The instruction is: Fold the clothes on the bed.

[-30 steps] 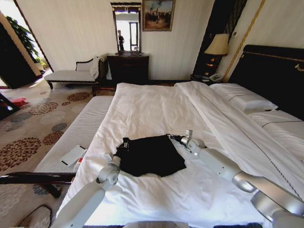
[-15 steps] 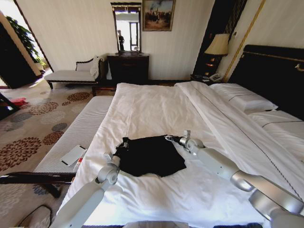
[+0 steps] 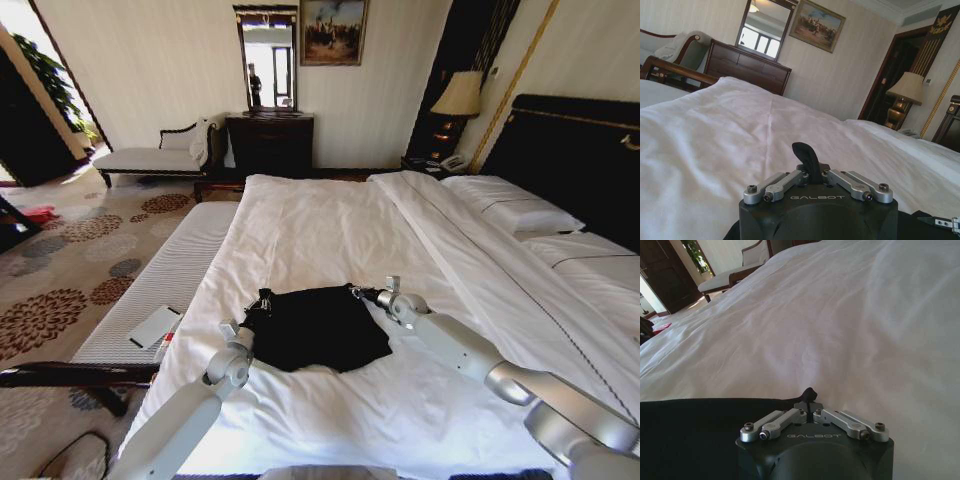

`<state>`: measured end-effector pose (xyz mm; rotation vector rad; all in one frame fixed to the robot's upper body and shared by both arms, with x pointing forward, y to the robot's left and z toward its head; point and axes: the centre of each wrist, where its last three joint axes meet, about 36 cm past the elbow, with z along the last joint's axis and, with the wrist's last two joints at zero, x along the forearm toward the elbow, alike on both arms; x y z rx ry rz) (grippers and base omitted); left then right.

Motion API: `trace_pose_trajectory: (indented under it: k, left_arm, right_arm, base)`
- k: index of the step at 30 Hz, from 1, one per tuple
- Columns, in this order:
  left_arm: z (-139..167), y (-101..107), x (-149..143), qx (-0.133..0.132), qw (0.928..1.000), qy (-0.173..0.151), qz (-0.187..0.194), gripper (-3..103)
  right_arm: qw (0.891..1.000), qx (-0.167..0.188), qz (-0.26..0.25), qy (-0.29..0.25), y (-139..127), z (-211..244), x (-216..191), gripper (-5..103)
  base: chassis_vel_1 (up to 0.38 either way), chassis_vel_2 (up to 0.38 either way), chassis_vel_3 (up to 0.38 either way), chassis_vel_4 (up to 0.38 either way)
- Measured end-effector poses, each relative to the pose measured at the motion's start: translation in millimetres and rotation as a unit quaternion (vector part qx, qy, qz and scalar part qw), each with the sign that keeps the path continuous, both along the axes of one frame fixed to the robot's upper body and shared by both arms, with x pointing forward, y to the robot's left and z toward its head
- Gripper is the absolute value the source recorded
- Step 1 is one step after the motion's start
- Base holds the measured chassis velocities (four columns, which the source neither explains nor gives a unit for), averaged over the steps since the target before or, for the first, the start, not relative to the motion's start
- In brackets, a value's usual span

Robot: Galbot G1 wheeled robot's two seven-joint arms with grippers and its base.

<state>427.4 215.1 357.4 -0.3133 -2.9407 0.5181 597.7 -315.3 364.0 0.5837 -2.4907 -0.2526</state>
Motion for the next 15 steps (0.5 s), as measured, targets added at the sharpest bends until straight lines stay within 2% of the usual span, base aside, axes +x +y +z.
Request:
trace_pose_trajectory:
  k: [7,15]
  left_arm:
    - [1,0,2,0.001,1.0000,-0.002,-0.001,4]
    - [2,5,25,0.002,1.0000,-0.005,0.004,4]
  right_arm:
    - [1.000,0.006,-0.005,-0.017,1,3,-1,1]
    - [0.995,-0.002,-0.033,-0.094,-2,11,-9,1]
  base:
    - [0.000,0.000,0.000,0.000]
    - [0.000,0.000,0.000,0.000]
